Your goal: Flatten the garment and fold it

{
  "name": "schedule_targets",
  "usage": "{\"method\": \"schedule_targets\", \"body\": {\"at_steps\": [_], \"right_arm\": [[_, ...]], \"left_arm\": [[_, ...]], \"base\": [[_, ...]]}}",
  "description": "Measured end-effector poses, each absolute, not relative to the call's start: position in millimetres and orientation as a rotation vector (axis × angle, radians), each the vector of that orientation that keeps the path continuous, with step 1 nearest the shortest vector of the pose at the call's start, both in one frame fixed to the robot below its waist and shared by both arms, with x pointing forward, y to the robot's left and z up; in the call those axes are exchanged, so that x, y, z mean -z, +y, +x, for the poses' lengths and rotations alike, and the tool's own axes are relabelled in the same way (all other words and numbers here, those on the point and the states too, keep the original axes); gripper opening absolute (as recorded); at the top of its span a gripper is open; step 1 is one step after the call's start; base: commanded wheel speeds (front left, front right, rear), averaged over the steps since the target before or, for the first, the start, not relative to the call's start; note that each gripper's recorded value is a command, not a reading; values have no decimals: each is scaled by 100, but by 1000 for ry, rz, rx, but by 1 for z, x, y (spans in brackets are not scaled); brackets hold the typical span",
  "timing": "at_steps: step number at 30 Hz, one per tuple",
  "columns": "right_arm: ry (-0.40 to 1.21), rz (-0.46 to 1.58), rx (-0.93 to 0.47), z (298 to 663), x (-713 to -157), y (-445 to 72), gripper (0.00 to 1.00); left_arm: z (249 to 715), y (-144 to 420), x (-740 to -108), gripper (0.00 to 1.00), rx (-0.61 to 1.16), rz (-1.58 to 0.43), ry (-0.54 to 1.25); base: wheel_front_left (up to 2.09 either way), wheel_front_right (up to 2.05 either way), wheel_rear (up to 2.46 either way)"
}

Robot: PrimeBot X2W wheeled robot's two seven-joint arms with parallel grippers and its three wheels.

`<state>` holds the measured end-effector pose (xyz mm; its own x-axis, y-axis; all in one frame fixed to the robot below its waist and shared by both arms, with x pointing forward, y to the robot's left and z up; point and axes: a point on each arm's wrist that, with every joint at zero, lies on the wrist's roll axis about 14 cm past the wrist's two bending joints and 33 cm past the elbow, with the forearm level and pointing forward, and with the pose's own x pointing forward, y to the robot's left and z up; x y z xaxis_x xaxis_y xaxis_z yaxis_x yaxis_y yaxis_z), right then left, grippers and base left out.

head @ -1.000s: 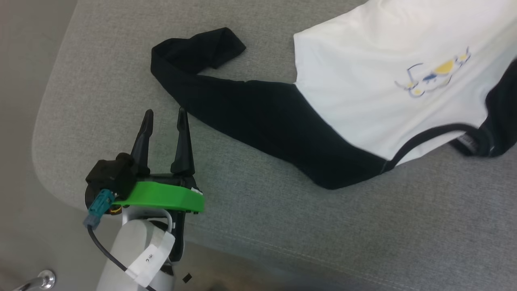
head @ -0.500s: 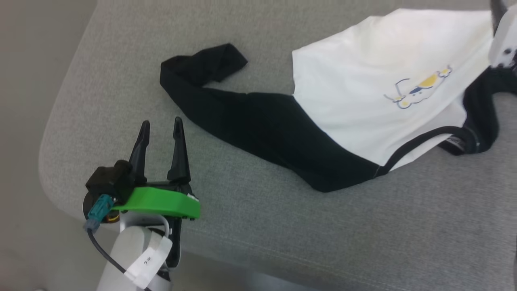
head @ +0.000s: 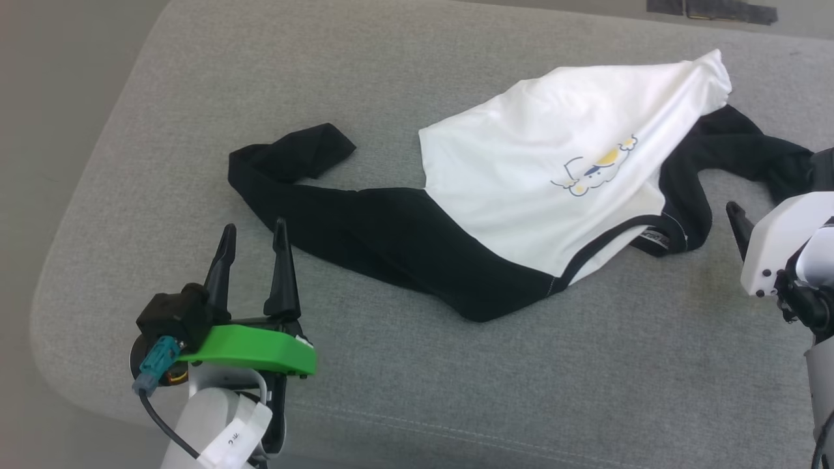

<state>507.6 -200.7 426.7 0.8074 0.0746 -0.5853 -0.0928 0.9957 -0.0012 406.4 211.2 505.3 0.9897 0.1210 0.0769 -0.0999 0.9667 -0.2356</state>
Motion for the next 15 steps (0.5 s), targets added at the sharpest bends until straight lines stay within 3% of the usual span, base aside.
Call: {"method": "schedule_targets", "body": {"at_steps": [15], "right_arm": [[855, -211, -149, 527, -379, -178, 100]], "left_arm": [[413, 213, -480, 100, -123, -223, -23]], "base": [[0, 0, 0]]}}
